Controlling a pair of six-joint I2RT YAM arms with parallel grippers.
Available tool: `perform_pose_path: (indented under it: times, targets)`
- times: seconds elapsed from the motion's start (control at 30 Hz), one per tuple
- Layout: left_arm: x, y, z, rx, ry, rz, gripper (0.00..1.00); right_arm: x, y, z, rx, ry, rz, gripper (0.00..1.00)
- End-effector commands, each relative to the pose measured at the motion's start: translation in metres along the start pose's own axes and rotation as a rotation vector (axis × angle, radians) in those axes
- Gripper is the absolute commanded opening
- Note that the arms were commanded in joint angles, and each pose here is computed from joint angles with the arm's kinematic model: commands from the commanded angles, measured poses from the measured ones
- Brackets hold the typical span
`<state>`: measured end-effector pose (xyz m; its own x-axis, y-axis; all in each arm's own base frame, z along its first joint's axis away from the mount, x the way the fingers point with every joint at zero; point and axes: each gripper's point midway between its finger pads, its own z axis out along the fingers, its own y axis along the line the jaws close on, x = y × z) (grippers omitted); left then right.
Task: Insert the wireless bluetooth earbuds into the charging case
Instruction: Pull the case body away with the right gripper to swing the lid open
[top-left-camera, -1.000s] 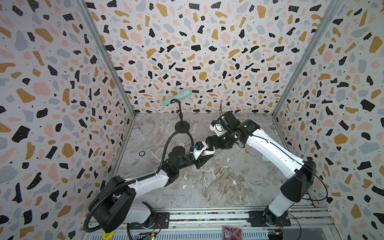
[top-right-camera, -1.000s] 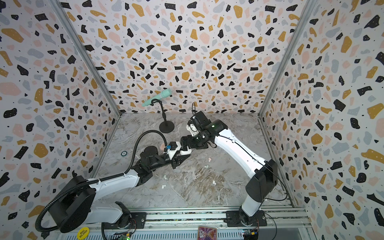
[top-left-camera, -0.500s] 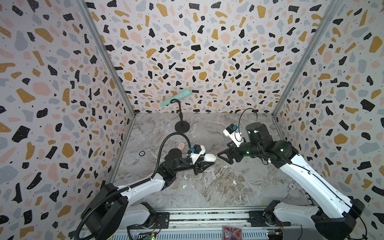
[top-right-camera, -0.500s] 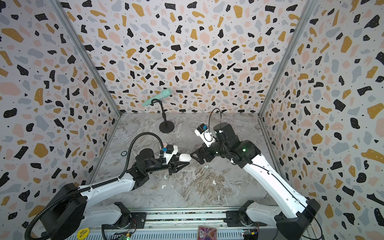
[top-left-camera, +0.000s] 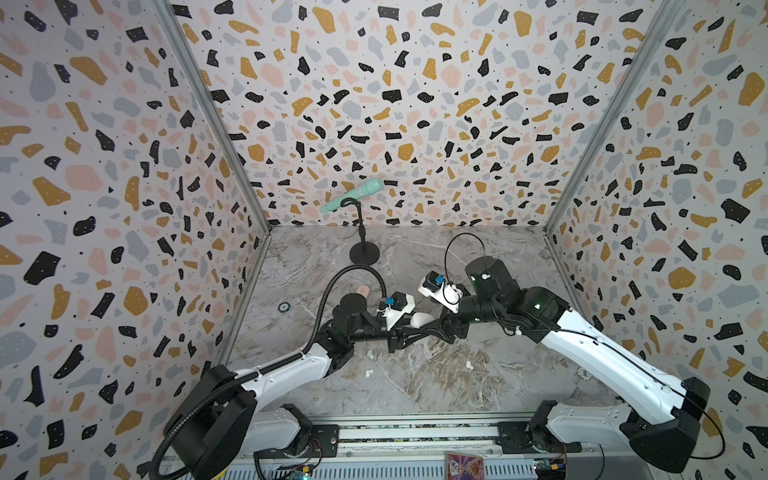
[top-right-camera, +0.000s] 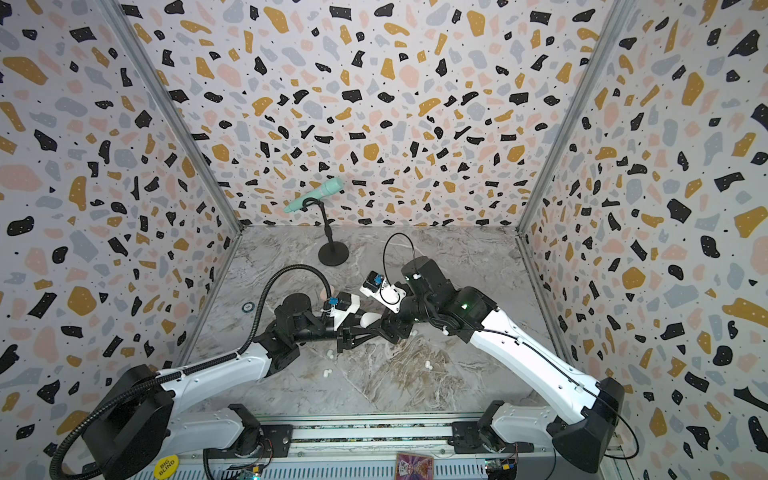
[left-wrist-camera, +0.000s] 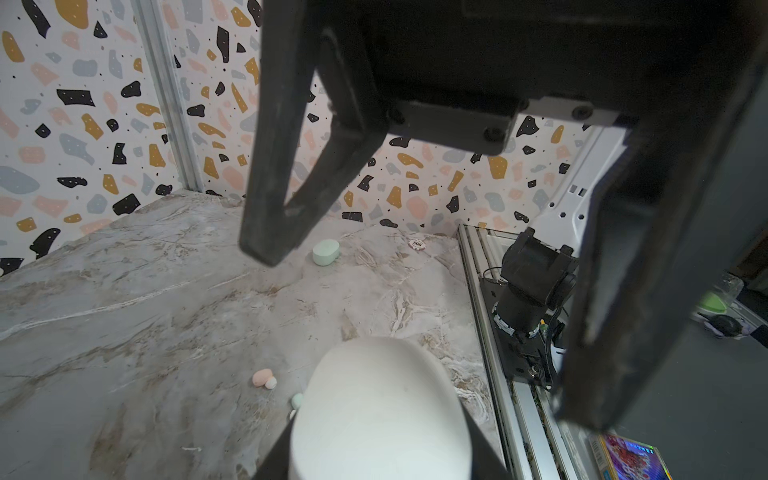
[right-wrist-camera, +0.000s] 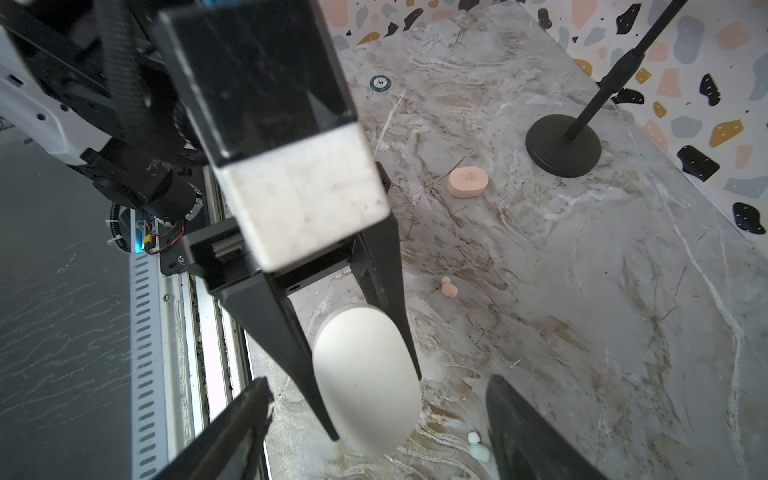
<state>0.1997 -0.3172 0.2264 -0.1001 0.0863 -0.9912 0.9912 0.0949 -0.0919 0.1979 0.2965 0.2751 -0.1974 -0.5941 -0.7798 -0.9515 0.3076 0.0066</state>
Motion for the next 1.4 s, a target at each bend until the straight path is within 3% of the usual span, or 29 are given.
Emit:
perform_pose_path:
  times: [0.0,0.87,1.13,1.37]
  targets:
    - [-0.019,-0.008,-0.001,0.026,-0.038,0.074,0.19,0.000,-0.003,-0.003,0.030,0.011,-0.041,0.81]
    - [-0.028,-0.013,-0.006,0.027,-0.057,0.096,0.16,0.026,-0.015,0.017,0.092,0.133,-0.029,0.76]
    - [-0.027,-0.016,-0.007,0.033,-0.057,0.098,0.16,0.012,-0.045,0.006,0.255,0.106,0.014,0.74]
    - [-0.026,-0.018,-0.007,0.038,-0.050,0.104,0.15,-0.007,-0.059,-0.006,0.314,0.046,0.039,0.74]
